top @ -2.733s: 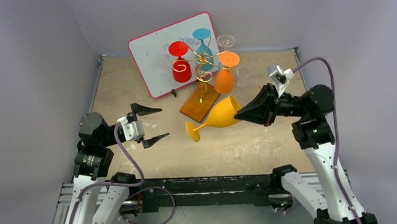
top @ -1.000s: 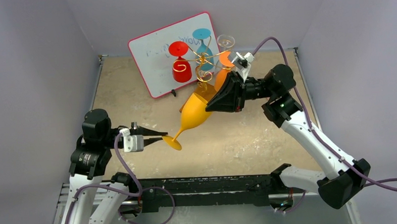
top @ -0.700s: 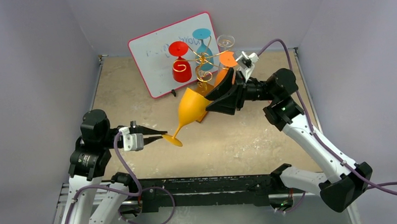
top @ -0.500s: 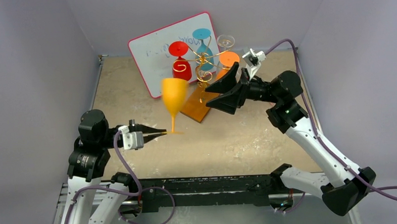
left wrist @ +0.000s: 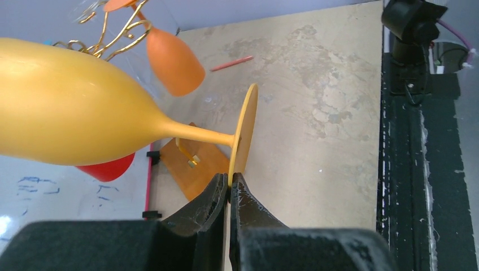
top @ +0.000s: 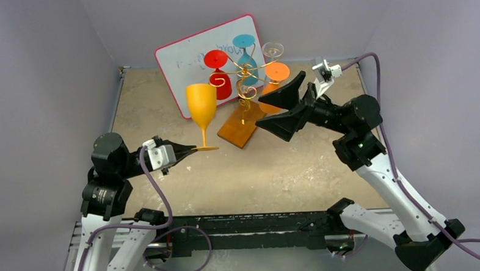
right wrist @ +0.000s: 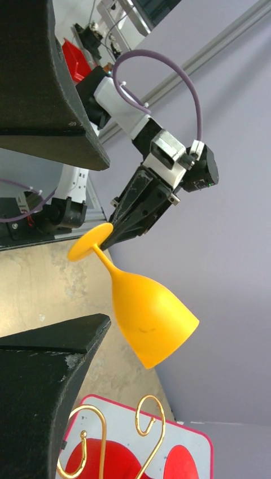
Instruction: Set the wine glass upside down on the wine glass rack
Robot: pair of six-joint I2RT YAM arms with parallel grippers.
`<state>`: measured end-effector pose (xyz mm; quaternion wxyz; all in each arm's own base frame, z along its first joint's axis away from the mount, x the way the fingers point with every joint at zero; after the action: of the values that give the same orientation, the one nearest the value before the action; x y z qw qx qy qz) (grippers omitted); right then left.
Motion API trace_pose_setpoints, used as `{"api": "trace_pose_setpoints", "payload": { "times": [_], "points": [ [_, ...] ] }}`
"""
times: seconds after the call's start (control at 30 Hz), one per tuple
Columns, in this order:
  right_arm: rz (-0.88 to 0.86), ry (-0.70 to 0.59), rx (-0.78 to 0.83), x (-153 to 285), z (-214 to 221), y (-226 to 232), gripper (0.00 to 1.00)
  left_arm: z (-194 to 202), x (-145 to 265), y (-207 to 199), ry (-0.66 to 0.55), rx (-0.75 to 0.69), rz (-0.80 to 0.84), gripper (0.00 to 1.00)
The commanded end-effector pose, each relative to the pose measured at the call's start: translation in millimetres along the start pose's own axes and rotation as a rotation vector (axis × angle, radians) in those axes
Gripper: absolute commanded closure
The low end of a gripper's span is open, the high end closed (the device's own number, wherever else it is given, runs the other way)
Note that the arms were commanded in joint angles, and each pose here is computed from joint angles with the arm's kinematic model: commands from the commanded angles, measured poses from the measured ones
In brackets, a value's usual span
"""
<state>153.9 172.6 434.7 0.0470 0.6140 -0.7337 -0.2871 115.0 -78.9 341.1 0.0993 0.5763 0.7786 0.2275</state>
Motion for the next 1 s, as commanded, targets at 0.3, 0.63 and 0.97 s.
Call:
{"api": "trace_pose_setpoints", "payload": {
  "times": [0.3, 0.63, 0.97],
  "points": [
    [0.101, -0.089, 0.064, 24, 0, 18, 0.00, -28, 6, 33, -0.071, 0.143, -0.421, 1.00],
    [0.137, -0.082, 0.097, 30, 1, 20, 0.00, -35, -6, 72, -0.096, 0.683, -0.719, 1.00],
    [0.146, -0.080, 0.135, 33, 0, 21, 0.00, -41, -30, 84, -0.160, 1.156, -0.617, 1.00]
  ]
}}
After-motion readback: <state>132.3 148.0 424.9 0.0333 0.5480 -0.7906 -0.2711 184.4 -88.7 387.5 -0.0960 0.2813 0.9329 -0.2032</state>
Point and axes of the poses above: each gripper's point midway between its finger pads, its own x axis back along the fingers, its own y axis along the line the jaws close on, z = x × y, the point moved 10 cm from there along x, back along the fingers, and after that the axes turned 8 degrees about -x, right-handed, at the moved point
